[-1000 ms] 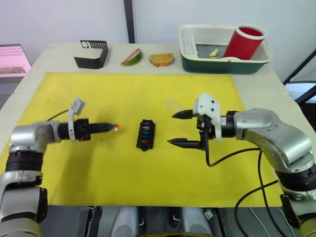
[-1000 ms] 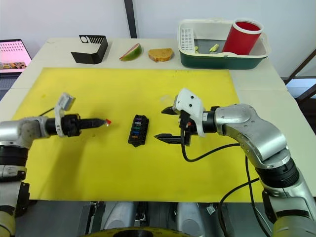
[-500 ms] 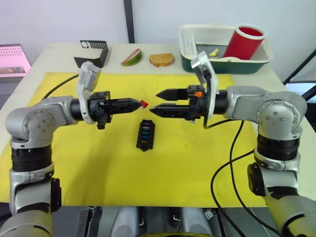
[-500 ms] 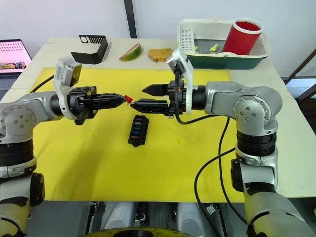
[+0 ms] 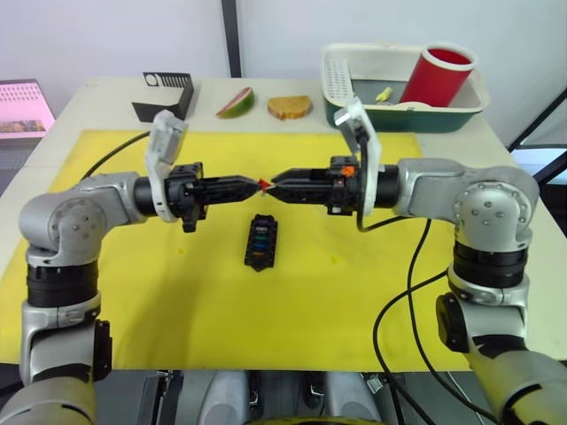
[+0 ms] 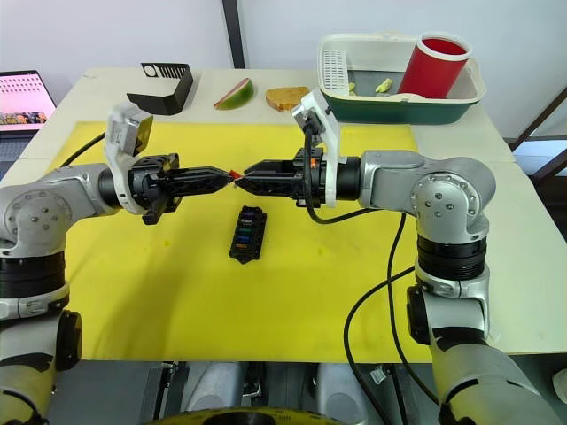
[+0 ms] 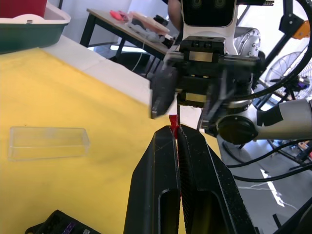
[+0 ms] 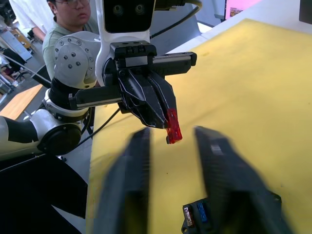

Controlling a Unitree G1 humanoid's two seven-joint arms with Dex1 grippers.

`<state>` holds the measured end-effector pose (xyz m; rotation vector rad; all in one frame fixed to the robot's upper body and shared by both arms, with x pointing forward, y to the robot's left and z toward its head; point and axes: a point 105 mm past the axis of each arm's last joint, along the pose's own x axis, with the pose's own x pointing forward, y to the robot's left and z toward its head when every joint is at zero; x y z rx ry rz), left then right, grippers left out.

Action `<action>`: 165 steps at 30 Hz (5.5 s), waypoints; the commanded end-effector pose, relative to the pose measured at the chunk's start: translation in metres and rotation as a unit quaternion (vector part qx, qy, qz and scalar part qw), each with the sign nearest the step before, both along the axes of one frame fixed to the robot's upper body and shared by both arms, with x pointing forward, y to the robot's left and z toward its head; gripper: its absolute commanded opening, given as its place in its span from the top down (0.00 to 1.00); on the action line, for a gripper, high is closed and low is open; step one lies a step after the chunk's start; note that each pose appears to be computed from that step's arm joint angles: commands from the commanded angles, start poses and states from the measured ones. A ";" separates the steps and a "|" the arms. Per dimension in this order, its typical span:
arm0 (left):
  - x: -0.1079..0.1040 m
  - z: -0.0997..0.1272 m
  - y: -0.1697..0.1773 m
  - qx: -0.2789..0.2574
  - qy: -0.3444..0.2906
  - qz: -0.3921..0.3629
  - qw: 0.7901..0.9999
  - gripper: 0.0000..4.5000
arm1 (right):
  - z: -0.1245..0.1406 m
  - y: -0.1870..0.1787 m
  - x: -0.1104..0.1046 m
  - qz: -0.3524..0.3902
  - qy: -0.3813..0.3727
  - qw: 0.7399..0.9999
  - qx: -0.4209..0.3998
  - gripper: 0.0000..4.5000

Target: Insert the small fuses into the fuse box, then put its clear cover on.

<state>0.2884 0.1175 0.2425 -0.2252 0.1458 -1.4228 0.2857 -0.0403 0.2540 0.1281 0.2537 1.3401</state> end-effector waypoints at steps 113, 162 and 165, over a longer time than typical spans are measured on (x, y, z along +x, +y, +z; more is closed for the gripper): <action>0.050 -0.090 0.025 0.276 -0.228 0.009 0.934 0.01 | -0.054 0.033 0.065 0.059 -0.154 0.941 -0.294 1.00; 0.048 -0.092 0.021 0.278 -0.228 0.001 0.933 0.01 | -0.061 0.025 0.071 0.036 -0.163 0.937 -0.308 1.00; 0.048 -0.092 0.021 0.278 -0.228 0.001 0.933 0.01 | -0.060 0.025 0.072 0.034 -0.163 0.937 -0.307 1.00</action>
